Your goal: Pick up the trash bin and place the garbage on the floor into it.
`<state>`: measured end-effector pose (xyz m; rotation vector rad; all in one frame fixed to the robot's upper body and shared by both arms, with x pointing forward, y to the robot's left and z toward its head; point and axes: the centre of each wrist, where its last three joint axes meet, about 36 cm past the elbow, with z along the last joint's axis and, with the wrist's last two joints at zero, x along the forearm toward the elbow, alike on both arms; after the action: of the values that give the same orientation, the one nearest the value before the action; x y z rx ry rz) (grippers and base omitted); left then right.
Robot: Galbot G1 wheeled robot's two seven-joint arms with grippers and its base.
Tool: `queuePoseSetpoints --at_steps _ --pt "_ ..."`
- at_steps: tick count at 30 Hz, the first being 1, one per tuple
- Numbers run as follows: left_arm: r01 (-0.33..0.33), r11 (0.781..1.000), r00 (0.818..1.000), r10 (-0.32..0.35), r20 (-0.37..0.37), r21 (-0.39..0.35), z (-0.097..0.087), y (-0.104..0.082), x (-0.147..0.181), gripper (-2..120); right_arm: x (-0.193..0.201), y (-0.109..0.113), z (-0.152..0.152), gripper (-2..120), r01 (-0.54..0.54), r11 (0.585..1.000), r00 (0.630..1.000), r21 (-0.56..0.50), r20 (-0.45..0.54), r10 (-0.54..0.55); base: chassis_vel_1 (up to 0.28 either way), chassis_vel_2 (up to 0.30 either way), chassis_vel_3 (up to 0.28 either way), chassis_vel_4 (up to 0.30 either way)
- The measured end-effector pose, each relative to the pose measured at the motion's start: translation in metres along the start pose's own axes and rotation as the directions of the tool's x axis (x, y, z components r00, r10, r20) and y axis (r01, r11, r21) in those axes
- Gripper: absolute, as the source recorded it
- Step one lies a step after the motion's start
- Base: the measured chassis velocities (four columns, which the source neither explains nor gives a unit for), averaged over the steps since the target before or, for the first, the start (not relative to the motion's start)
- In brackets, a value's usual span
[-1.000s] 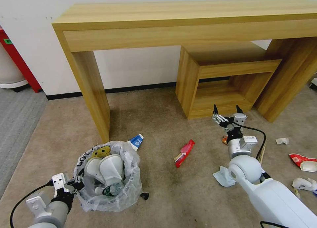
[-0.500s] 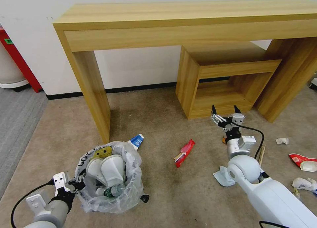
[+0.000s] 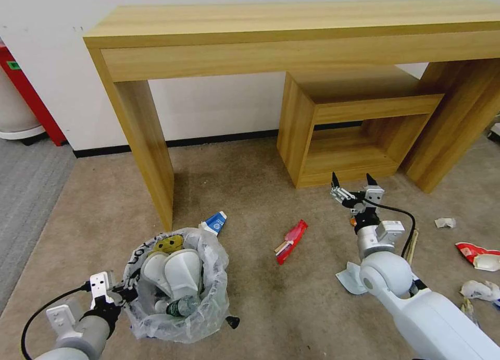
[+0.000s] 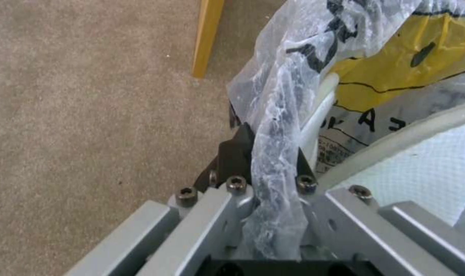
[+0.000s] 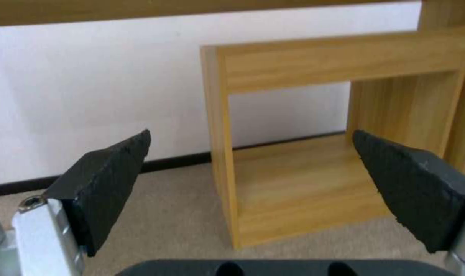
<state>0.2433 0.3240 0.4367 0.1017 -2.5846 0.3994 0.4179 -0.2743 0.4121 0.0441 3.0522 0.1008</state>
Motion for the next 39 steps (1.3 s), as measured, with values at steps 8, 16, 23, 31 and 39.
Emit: queuePoseSetpoints --at_steps 8,16,23,31,39 --pt "0.001 1.000 1.000 -0.001 0.004 0.002 0.003 0.000 0.001 1 0.001 0.002 -0.004 100 -0.052 0.998 0.994 -0.042 -0.099 0.048 0.000 0.000 0.000 0.000" --pt "0.012 1.000 1.000 -0.012 0.005 0.011 0.008 0.001 -0.003 1 0.006 0.003 0.003 100 -0.144 0.988 0.937 -0.061 -0.330 0.116 0.000 0.000 0.000 0.000" --pt "0.023 0.999 1.000 -0.023 0.007 0.027 0.016 0.001 -0.009 1 0.035 -0.002 0.028 100 -0.305 0.949 0.759 0.075 -0.583 0.290 0.000 0.000 0.000 0.000" --pt "0.023 0.999 1.000 -0.024 0.016 0.034 0.016 0.001 -0.013 1 0.065 -0.030 0.066 100 -0.328 0.915 0.643 0.235 -0.654 0.399 0.000 0.000 0.000 0.000" --pt "0.024 0.999 0.999 -0.025 0.021 0.046 0.020 0.001 -0.012 1 0.060 -0.041 0.111 100 -0.312 0.904 0.612 0.292 -0.666 0.426 0.000 0.000 0.000 0.000"
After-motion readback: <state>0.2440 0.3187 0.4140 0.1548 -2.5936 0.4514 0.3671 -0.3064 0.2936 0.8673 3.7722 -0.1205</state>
